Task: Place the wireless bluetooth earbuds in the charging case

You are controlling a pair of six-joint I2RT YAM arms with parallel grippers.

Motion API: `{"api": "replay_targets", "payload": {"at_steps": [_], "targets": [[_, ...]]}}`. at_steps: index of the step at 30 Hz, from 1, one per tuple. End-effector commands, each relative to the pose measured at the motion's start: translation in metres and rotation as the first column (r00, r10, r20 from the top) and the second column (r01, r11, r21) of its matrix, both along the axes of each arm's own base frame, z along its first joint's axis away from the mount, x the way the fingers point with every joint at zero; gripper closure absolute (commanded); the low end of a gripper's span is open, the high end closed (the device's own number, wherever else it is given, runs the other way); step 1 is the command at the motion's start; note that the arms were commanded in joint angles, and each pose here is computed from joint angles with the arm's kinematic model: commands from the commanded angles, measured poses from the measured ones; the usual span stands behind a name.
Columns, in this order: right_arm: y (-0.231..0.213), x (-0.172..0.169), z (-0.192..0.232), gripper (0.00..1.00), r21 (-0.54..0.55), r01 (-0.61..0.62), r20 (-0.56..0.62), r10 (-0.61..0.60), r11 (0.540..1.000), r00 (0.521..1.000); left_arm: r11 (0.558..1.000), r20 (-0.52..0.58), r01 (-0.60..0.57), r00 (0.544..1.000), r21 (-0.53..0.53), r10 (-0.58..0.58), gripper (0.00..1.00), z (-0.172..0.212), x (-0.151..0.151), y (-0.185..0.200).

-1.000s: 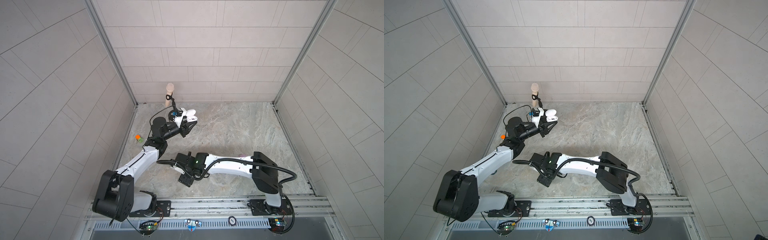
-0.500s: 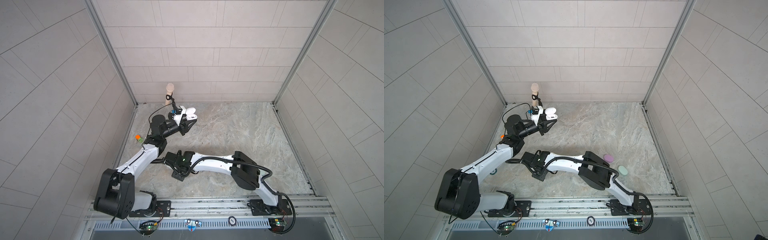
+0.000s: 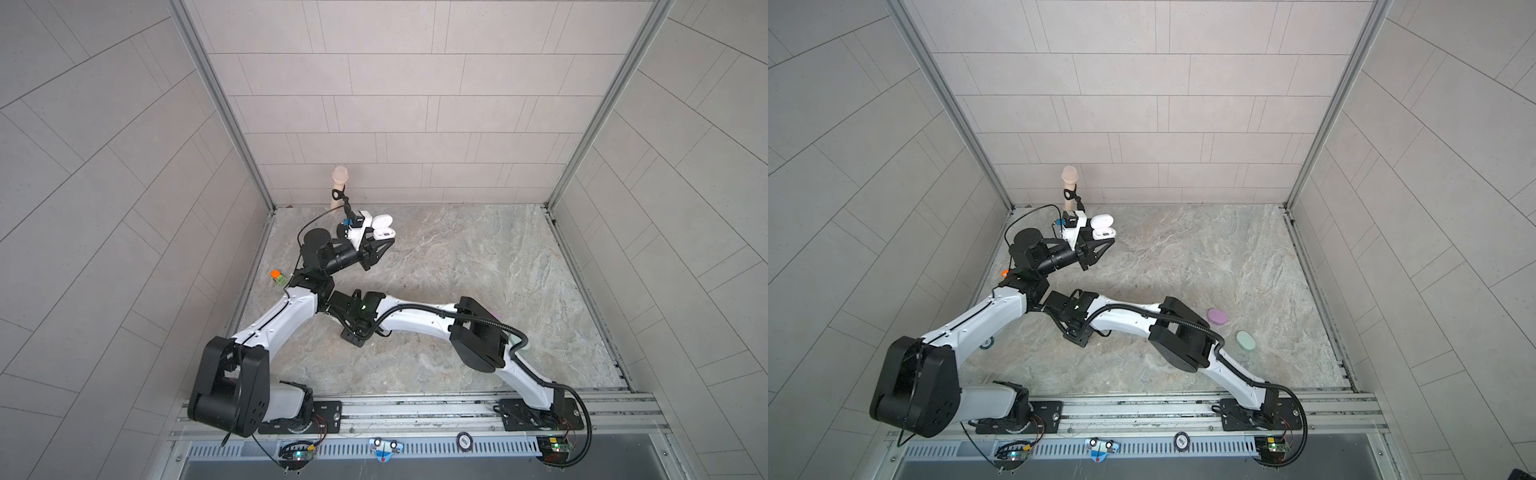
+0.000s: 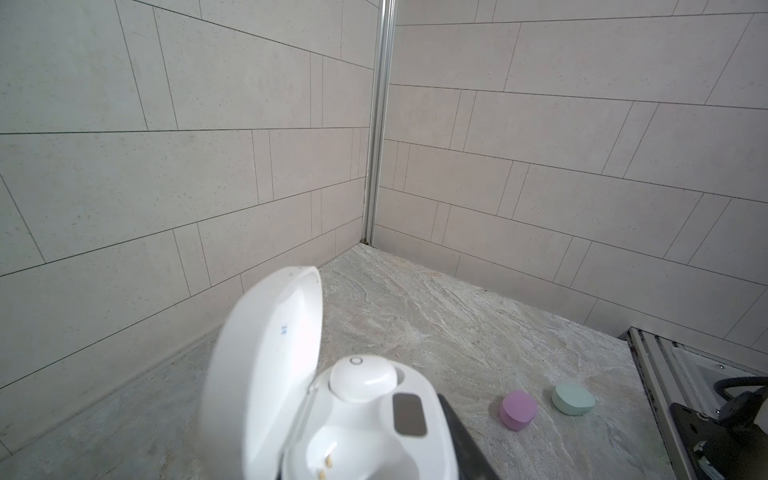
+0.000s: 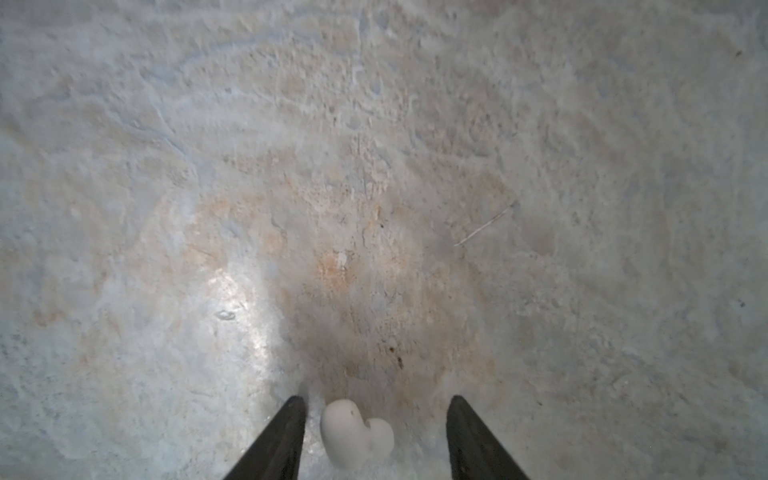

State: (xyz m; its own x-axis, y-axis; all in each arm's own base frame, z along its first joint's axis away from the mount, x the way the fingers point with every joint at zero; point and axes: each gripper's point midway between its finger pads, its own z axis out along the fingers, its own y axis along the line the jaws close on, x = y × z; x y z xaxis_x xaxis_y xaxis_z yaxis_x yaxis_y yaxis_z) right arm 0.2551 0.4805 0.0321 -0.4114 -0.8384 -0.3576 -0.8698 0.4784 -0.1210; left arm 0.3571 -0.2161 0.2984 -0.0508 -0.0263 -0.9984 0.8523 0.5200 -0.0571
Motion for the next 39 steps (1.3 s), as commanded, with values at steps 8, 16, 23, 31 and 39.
{"api": "replay_targets", "payload": {"at_steps": [8, 16, 23, 31, 39], "targets": [[-0.046, 0.029, -0.005, 0.47, -0.113, 0.174, 0.089, -0.164, 0.978, 0.982, 1.0, 0.056, 0.02, 0.998, -0.023, -0.019, 0.76, 0.019, -0.002, -0.001], [-0.085, 0.061, -0.001, 0.49, -0.136, 0.348, 0.14, -0.33, 0.928, 0.934, 0.999, 0.058, 0.019, 0.998, -0.026, -0.018, 0.76, 0.021, -0.003, 0.0], [-0.122, 0.07, 0.0, 0.49, -0.173, 0.431, 0.151, -0.409, 0.885, 0.9, 1.0, 0.05, 0.019, 0.999, -0.024, -0.017, 0.76, 0.018, -0.004, 0.0], [-0.116, 0.065, 0.023, 0.43, -0.057, 0.433, 0.089, -0.427, 0.9, 0.9, 1.0, 0.049, 0.005, 0.999, -0.017, -0.004, 0.76, 0.017, -0.007, 0.003], [-0.096, 0.054, 0.05, 0.34, 0.052, 0.427, 0.059, -0.429, 0.903, 0.901, 1.0, 0.047, 0.004, 0.999, -0.013, -0.004, 0.76, 0.019, -0.011, 0.004]]}}
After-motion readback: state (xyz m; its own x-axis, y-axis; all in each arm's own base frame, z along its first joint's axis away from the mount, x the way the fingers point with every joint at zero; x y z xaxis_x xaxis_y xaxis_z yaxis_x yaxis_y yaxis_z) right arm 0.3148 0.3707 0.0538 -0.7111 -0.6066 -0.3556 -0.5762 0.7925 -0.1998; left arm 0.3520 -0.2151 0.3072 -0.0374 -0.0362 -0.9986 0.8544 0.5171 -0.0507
